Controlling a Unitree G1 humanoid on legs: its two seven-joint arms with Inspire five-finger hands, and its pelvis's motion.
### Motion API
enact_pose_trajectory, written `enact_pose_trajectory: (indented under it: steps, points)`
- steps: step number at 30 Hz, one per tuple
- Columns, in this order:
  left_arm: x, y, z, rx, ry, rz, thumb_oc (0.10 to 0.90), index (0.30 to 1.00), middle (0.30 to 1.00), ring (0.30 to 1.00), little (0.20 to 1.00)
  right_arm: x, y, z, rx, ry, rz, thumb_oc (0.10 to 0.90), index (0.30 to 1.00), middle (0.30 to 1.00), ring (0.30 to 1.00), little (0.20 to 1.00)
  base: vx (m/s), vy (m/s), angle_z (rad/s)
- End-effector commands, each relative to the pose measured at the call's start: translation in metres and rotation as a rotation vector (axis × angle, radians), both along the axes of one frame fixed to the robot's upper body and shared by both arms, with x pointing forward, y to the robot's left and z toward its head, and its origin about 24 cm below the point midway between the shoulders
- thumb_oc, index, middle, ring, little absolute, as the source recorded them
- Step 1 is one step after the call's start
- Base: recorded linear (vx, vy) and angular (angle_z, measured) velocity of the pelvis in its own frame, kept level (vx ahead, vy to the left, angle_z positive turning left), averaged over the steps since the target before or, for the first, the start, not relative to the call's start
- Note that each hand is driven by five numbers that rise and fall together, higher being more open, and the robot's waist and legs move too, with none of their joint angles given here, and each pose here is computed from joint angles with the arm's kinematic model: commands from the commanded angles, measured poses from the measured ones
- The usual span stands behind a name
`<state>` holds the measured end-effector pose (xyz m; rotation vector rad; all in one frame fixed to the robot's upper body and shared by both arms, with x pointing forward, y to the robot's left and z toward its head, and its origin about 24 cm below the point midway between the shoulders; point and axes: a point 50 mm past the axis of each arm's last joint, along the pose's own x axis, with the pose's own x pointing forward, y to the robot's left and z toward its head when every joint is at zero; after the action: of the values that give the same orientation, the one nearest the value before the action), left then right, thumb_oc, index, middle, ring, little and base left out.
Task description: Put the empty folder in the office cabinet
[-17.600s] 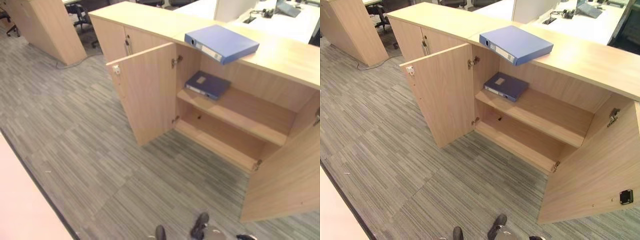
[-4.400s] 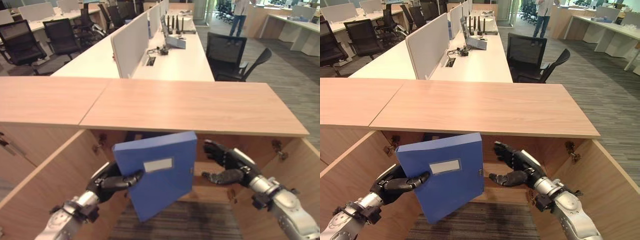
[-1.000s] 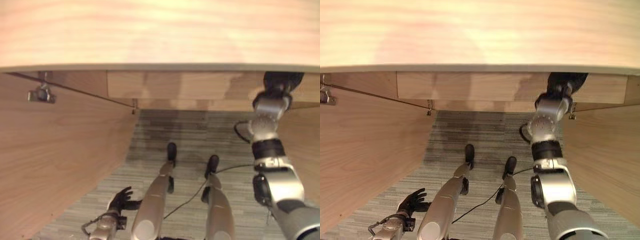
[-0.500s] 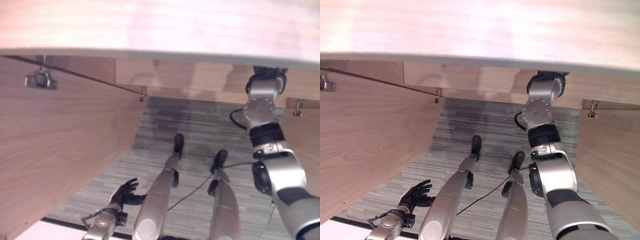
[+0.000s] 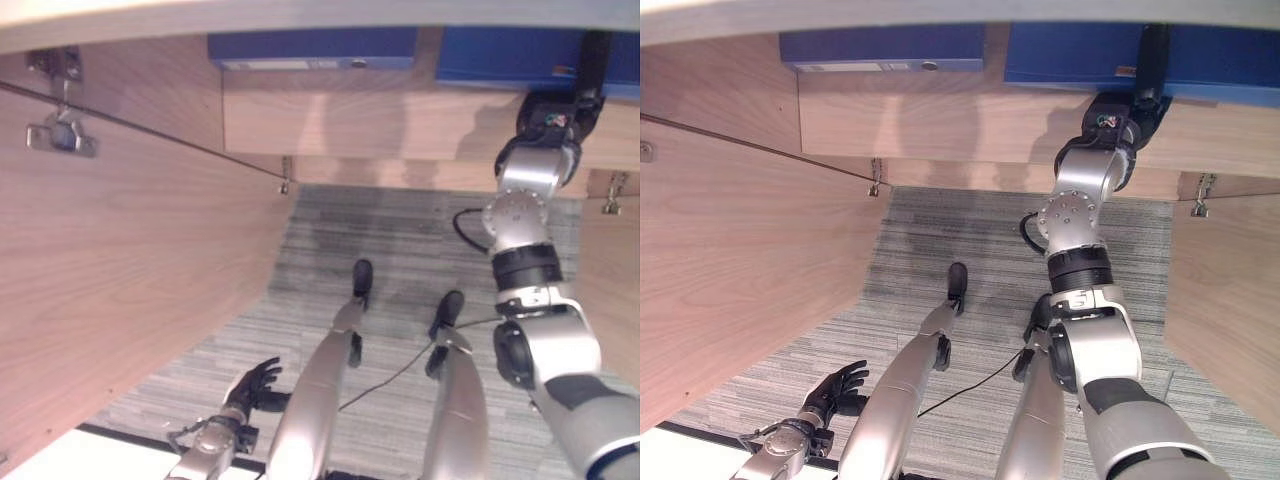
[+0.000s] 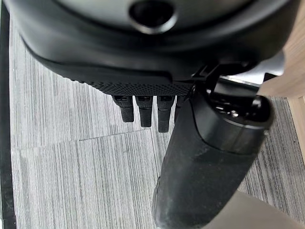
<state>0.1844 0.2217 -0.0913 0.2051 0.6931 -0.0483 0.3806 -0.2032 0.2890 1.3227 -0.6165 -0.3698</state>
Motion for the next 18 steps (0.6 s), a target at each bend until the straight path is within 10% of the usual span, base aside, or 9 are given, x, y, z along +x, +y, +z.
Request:
enact_pose_trajectory:
  steps: [1,18]
  points:
    - [-0.043,0.018,-0.019,0.054,0.148,0.048,0.800,0.900,0.900,0.900,0.900,-0.053,-0.012,0.096,-0.173,-0.405,-0.168,0.400,0.300,0.300,0.300,0.300,-0.03,-0.004,0.09]
    - [-0.052,0.027,-0.022,0.086,0.182,0.067,0.800,0.900,0.900,0.900,0.900,-0.046,-0.010,0.115,-0.291,-0.387,-0.144,0.400,0.300,0.300,0.300,0.300,0.00,-0.019,0.00]
